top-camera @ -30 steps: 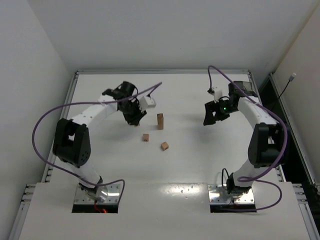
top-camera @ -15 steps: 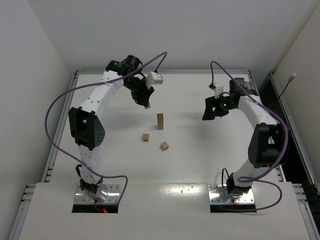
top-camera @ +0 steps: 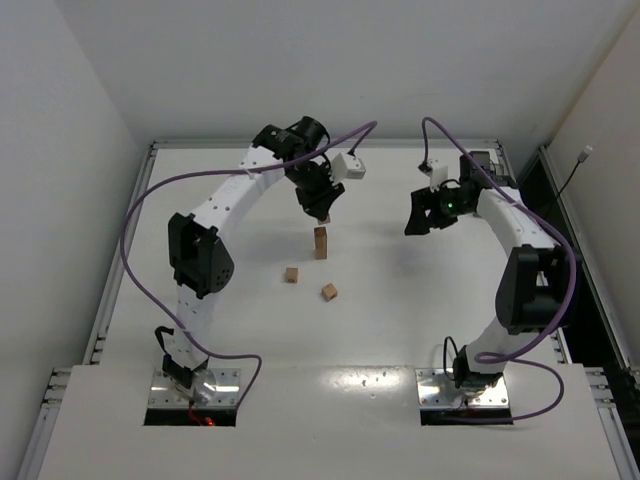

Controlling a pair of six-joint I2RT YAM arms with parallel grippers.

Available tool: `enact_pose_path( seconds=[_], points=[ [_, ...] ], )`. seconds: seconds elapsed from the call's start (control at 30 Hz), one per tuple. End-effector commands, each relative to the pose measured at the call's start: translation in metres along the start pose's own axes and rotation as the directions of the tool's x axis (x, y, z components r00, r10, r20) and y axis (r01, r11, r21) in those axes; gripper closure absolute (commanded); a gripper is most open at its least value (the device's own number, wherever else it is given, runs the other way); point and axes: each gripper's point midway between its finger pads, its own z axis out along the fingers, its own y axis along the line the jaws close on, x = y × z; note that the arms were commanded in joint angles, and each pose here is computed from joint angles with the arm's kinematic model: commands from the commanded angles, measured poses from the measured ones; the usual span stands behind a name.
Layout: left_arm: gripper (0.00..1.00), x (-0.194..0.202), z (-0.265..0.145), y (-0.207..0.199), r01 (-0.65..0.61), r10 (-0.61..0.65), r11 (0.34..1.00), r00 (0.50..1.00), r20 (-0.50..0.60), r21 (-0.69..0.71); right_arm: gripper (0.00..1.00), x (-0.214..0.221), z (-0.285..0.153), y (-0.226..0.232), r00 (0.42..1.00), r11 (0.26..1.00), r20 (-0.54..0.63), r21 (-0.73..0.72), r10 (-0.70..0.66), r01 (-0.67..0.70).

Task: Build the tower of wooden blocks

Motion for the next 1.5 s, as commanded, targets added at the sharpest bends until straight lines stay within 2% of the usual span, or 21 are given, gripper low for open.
enact_pose_path(
  seconds=[0.0,0.6,1.47],
  points=[
    [1.00,-0.009,-0.005,-0.005,0.010,-0.010,1.000,1.000,0.001,-0.013,0.35,-0.021,-0.005,-0.002,0.998,1.000,0.057,-0.003,-0.025,0.025],
    [0.99,0.013,0.012,-0.028,0.010,-0.005,0.998,0.996,-0.085,0.058,0.36,-0.018,0.000,-0.002,0.999,1.000,0.046,-0.017,-0.014,0.015],
    [0.99,0.010,0.017,-0.023,0.000,0.005,0.998,0.997,-0.082,0.057,0.37,-0.016,0.006,-0.005,0.999,1.000,0.032,-0.023,0.006,-0.005]
  ],
)
